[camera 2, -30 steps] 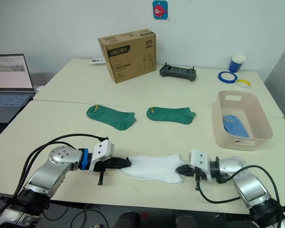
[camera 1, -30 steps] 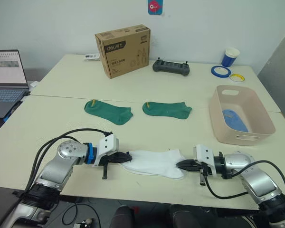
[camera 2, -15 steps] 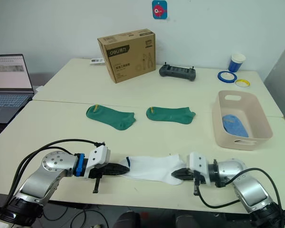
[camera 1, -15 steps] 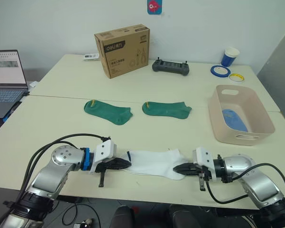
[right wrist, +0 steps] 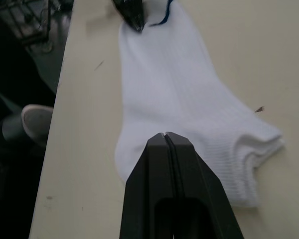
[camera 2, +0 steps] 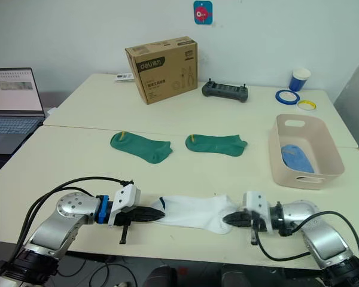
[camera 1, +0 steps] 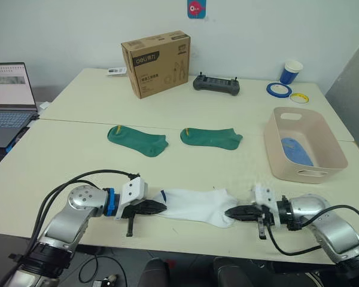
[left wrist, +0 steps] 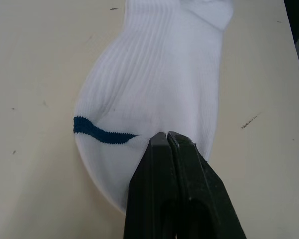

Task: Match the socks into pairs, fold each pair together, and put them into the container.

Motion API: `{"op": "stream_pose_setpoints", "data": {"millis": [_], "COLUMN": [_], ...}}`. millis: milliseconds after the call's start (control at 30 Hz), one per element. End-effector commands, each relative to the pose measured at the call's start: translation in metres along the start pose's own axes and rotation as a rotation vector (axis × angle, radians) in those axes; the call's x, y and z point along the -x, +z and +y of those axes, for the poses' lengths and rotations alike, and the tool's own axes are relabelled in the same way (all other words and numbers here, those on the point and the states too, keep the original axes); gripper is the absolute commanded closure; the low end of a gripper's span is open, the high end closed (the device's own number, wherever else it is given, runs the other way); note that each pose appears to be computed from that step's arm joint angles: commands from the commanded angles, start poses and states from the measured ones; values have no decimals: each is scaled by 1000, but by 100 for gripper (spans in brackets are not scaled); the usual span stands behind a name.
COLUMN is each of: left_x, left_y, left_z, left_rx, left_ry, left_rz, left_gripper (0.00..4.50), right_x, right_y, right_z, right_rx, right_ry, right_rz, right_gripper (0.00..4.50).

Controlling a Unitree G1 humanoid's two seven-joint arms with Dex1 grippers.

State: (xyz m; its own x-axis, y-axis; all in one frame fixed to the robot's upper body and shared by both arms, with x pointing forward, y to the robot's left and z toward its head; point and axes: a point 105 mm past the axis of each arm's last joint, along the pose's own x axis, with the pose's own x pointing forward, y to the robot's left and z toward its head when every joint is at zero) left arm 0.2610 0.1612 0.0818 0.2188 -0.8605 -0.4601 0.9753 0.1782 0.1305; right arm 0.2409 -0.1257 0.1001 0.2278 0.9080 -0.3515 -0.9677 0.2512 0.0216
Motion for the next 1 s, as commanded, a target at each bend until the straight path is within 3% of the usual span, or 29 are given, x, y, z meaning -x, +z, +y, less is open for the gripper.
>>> {"op": "stream_pose_setpoints", "data": {"millis": [33, 133, 233, 433, 467, 633, 733, 1000], "left_x": [9, 11, 8, 0, -2, -5, -5, -5], "left_y": [19, 36, 61, 85, 86, 74, 69, 75], "left_z": [6, 1, -9, -17, -19, -21, -22, -16], "left_rx": [-35, -12, -28, -102, -114, -119, -123, -143], "left_ry": [58, 70, 47, -17, -28, -14, -17, 2], "left_rz": [-67, -151, -226, -243, -238, -207, -193, -215], "left_gripper": [450, 450, 396, 196, 172, 11, 0, 0], "right_x": [11, 18, 19, 10, 8, -2, -6, 1], "right_y": [19, 17, 1, -16, -20, -18, -16, -20], "right_z": [-2, -10, -27, -27, -23, -20, -17, -23], "right_rx": [-60, -102, -159, -162, -164, -189, -214, -261], "right_ry": [-52, -128, -249, -221, -186, -155, -136, -158], "right_rz": [-53, -38, 31, 116, 146, 138, 130, 152], "right_gripper": [413, 328, 230, 12, 0, 0, 57, 339]}}
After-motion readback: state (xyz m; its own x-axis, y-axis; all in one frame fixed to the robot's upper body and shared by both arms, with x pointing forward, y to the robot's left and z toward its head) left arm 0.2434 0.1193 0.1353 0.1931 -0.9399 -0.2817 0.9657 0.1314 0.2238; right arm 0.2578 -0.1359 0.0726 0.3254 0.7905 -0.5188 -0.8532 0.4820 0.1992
